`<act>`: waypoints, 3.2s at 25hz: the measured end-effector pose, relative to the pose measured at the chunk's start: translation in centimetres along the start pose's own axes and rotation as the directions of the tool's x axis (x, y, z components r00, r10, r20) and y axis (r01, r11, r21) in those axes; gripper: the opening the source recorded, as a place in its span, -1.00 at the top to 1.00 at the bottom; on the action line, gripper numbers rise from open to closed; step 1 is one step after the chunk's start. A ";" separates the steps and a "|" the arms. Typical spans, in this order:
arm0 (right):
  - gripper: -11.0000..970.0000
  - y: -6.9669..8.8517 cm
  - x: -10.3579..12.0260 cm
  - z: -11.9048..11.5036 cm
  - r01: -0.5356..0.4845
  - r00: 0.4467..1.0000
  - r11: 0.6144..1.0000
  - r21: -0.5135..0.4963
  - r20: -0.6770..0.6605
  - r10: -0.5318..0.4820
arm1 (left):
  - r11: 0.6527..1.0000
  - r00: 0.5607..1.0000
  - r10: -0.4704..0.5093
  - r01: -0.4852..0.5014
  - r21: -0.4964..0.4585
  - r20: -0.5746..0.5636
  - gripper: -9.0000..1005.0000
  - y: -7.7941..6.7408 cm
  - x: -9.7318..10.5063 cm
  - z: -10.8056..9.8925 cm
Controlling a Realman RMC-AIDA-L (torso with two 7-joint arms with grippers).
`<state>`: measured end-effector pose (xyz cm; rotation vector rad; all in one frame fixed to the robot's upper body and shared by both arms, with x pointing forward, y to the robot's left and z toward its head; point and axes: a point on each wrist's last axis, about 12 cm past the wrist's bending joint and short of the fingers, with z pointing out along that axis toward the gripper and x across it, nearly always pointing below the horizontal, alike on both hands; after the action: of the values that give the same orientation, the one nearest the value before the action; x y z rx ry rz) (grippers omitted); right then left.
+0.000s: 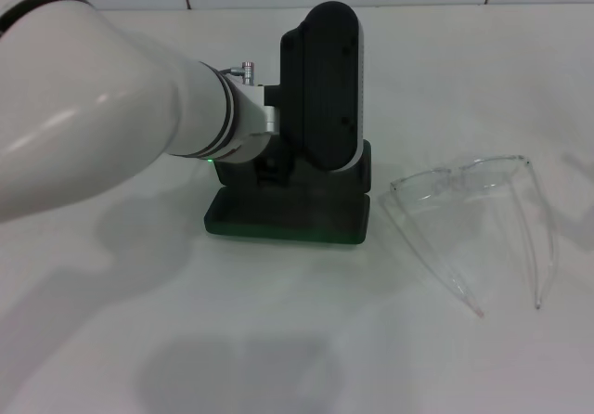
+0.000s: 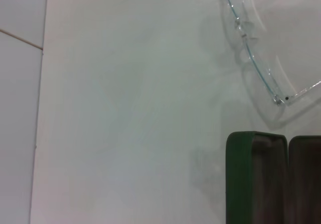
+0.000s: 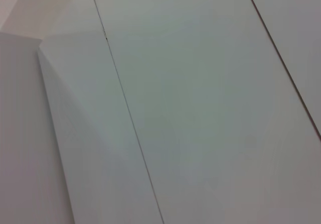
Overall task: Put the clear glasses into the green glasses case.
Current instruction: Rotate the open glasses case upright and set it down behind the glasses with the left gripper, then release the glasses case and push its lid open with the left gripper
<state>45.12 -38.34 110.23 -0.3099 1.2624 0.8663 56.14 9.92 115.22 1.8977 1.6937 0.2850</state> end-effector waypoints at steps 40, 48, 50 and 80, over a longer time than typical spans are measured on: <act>-0.75 0.2 0.1 -0.6 0.003 1.000 1.000 0.011 -0.002 -0.003 | 1.000 1.000 0.024 -0.024 -0.010 0.003 0.36 0.3 -0.4 1.2; -0.75 0.2 0.1 -0.5 0.004 1.000 1.000 0.012 -0.002 -0.004 | 0.998 0.998 0.056 -0.055 -0.017 0.016 0.36 0.5 -1.1 0.3; -0.75 0.2 0.1 -0.5 0.004 1.000 1.000 0.011 -0.001 -0.004 | 0.998 0.998 0.060 -0.060 -0.008 0.006 0.36 0.6 -1.0 0.0; -0.74 0.0 0.4 -0.1 0.015 1.000 1.000 0.013 0.002 -0.015 | 0.981 0.993 0.006 0.017 0.193 -0.116 0.36 -3.8 0.4 -0.5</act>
<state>45.07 -38.23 109.87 -0.3076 1.2615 0.8451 52.78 10.58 113.46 2.0511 1.8626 0.2387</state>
